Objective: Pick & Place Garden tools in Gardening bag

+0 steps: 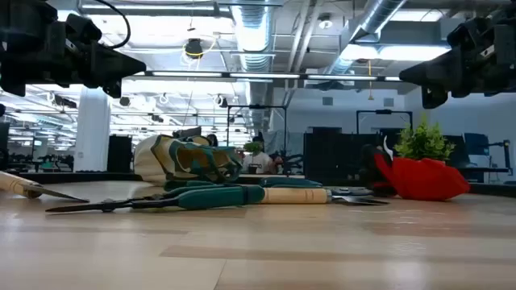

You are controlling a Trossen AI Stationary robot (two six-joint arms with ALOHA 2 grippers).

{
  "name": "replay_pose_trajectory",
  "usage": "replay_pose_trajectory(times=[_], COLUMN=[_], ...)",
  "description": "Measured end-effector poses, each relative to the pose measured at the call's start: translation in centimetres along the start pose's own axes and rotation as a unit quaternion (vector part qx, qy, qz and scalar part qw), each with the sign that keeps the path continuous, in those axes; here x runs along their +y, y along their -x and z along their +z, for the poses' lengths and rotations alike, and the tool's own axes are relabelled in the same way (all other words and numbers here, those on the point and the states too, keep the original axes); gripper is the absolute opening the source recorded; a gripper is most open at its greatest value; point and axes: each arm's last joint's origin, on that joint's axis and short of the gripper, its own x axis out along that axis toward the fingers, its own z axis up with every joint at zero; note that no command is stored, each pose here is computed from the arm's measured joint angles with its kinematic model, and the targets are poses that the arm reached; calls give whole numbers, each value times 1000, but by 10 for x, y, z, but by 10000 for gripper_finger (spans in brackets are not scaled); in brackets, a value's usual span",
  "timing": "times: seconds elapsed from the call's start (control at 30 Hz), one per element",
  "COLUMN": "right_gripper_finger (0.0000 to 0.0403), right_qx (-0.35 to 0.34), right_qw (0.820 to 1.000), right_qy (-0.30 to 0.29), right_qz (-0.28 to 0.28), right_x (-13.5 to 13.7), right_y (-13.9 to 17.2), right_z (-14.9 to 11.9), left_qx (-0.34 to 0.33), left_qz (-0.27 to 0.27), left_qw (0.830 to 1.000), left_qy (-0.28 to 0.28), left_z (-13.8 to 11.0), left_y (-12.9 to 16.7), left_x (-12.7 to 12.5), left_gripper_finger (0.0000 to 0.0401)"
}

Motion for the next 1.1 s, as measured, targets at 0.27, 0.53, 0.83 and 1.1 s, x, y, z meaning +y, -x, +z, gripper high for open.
replay_pose_trajectory(times=[0.27,0.53,0.83,1.1], right_gripper_finger=[0,0,0,0], right_qx=[0,0,0,0], right_qw=[1000,1000,1000,1000], right_qy=[0,0,0,0], right_qz=[0,0,0,0], right_x=[0,0,0,0], right_y=[0,0,0,0], right_z=[0,0,0,0], left_qx=[-2,-4,-5,-5], left_qz=[0,0,0,0], left_qw=[1000,1000,1000,1000], left_qy=[-1,-2,-3,-3], left_z=[0,1,1,1], left_y=[0,0,0,0], left_x=[0,0,0,0], left_gripper_finger=[3,3,3,3])
